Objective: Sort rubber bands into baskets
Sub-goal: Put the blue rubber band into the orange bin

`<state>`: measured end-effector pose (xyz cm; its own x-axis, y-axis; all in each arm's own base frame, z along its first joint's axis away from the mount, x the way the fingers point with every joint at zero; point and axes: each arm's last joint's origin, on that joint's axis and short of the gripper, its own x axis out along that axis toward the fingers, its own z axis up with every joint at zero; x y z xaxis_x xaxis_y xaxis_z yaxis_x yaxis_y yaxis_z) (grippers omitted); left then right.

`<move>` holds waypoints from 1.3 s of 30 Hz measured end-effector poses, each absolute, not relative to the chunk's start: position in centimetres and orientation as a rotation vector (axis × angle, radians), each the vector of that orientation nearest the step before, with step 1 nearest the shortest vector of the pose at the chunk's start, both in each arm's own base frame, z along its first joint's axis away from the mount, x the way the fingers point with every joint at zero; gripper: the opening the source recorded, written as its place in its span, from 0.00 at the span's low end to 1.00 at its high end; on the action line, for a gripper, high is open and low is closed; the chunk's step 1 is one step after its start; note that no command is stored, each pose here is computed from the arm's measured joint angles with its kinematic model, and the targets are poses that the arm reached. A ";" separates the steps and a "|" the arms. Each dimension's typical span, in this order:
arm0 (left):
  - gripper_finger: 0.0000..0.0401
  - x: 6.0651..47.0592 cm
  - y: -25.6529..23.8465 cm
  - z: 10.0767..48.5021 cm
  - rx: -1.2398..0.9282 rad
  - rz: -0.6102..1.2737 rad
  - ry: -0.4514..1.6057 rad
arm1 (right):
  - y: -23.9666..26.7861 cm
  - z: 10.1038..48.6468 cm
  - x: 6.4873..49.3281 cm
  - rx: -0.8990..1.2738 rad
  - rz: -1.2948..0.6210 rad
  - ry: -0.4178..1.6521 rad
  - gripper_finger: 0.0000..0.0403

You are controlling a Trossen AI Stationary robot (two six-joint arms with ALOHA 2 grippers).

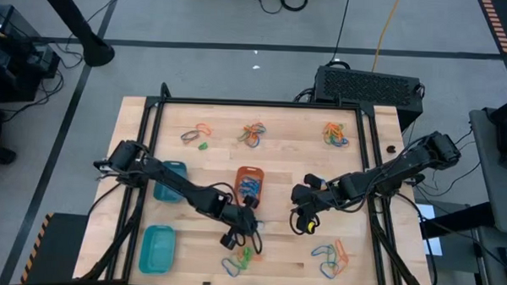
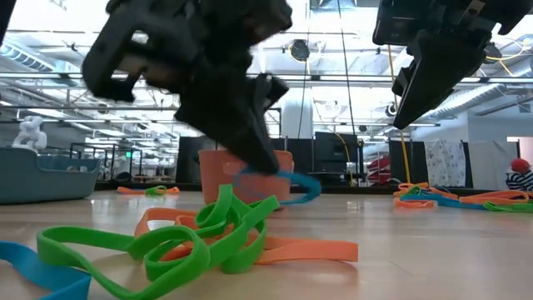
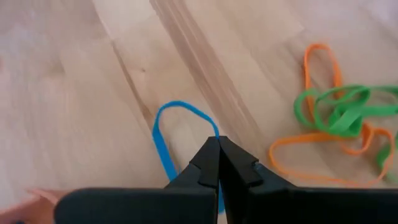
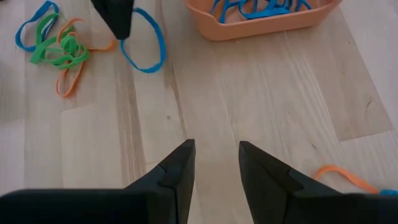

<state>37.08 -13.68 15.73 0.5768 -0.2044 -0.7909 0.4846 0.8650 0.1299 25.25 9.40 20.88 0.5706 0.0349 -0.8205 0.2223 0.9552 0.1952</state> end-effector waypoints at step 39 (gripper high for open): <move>0.07 32.5 -4.3 20.4 0.235 -0.085 0.815 | 9.5 21.2 25.7 0.261 -0.075 0.909 0.29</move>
